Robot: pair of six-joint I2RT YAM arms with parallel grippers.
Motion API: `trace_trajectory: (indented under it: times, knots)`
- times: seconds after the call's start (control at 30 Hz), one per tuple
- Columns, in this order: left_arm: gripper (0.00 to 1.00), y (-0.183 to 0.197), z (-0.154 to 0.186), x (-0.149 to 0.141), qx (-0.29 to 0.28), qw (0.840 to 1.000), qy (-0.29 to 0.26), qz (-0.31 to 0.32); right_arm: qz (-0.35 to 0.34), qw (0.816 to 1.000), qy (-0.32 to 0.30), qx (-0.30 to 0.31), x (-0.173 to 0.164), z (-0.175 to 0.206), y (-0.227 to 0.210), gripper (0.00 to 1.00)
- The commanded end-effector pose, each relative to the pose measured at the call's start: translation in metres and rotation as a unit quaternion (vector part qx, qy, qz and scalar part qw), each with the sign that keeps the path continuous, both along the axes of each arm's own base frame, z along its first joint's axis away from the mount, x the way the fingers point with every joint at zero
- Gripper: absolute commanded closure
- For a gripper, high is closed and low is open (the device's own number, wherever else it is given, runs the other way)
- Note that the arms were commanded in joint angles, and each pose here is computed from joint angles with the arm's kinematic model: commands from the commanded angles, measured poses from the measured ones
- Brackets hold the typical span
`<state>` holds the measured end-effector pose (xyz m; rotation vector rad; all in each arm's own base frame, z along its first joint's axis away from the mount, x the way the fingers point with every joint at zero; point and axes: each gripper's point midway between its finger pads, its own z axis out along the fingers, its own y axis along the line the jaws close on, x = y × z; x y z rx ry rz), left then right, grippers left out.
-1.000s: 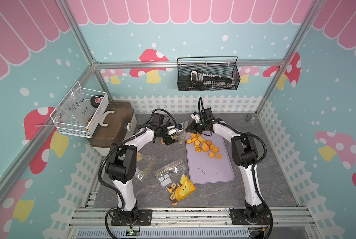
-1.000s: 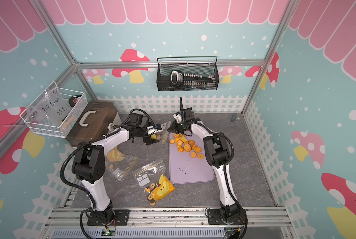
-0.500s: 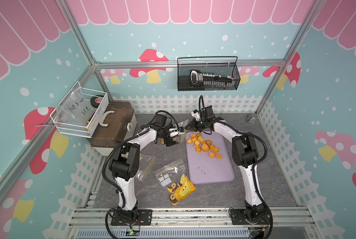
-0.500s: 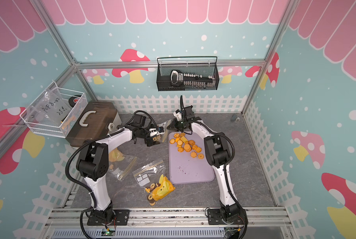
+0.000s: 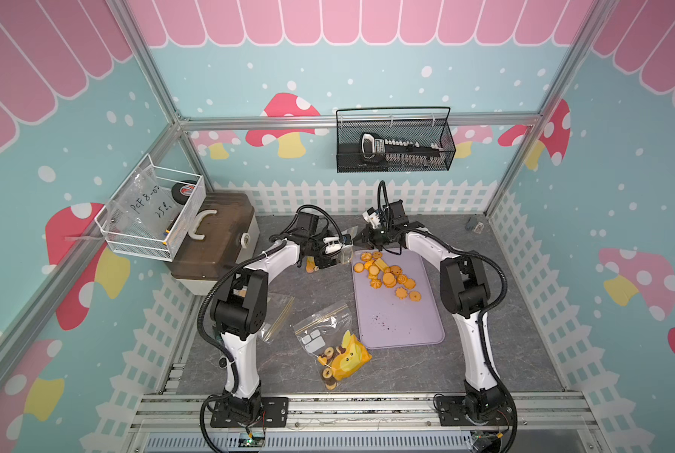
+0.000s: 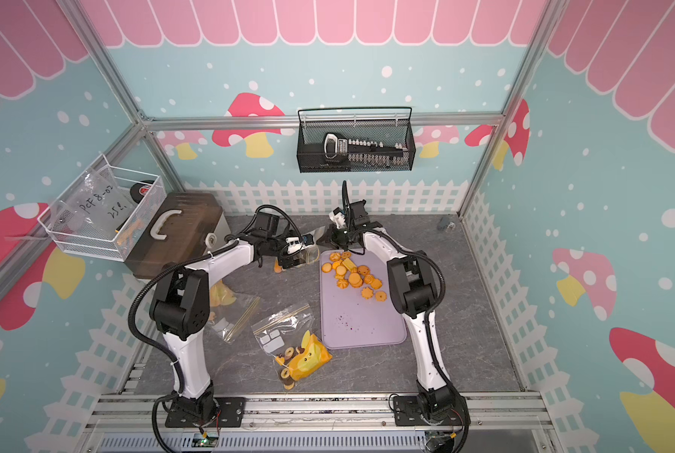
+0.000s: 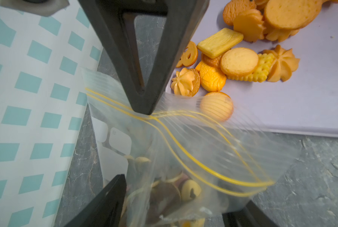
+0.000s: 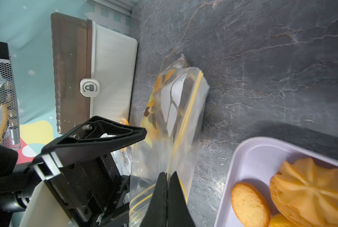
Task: Pour cookies out of the ziploc bag
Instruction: Adjust the ziploc bag at the center of the board.
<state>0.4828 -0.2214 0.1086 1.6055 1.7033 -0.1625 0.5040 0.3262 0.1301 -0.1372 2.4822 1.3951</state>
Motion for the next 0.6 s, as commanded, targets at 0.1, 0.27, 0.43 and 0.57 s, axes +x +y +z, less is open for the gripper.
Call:
trace_trajectory:
  times: [0.1,0.27,0.43,0.57]
  knots:
    - [0.35,-0.004,-0.002,0.004,0.006,1.0,0.001,-0.011,0.004,1.0,-0.023,0.015,0.003,0.024,0.001,0.99]
    - [0.51,-0.006,0.002,0.006,-0.001,1.0,0.003,-0.011,0.004,1.0,-0.025,0.016,0.002,0.028,0.001,0.97]
    - [0.68,-0.009,0.003,0.008,-0.009,1.0,0.008,-0.006,0.003,1.0,-0.027,0.013,-0.004,0.03,-0.005,0.74]
    - [0.75,-0.01,0.004,0.008,-0.01,1.0,0.009,-0.005,-0.005,1.0,-0.031,0.003,-0.01,0.031,-0.013,0.58]
